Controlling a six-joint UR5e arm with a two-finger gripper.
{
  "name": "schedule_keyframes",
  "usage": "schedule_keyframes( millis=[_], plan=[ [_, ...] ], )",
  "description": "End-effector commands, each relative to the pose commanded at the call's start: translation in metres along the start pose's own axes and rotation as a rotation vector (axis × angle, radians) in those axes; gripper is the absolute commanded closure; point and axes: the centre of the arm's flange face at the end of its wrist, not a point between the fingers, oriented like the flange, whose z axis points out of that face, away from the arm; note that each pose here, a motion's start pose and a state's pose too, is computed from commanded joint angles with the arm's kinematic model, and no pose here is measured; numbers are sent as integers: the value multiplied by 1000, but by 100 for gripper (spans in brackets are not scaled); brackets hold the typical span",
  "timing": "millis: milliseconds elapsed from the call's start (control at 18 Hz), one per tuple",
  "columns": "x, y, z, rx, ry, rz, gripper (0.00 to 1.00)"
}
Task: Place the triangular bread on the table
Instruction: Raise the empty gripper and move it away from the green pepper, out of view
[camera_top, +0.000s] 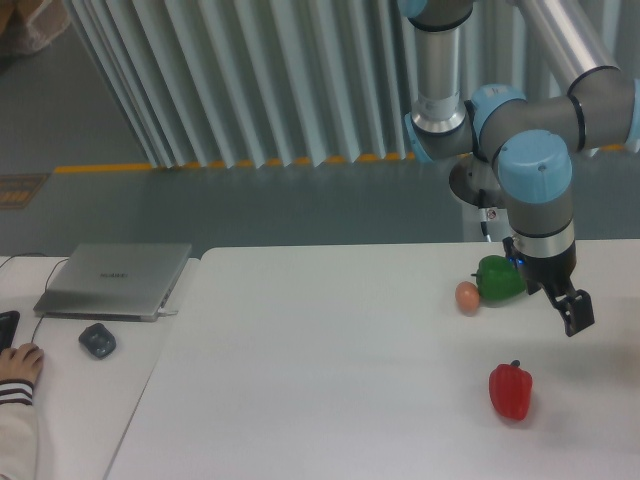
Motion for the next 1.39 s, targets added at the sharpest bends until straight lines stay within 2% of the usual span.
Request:
schedule_keyframes(
  millis=[222, 500, 778, 944, 1000, 1111, 1389],
  plan=[
    [-2, 3, 0, 5, -1, -6, 0],
    [-6, 10, 4, 14, 8, -78, 0],
    [-24, 45, 5, 13, 5, -131, 0],
    [-30, 52, 4, 15, -6, -100, 0],
    [-34, 53, 1, 20, -42, -101, 0],
    [-43, 68, 1, 27, -79, -130, 0],
    [-62, 131, 10, 53, -64, -248, 0]
  ],
)
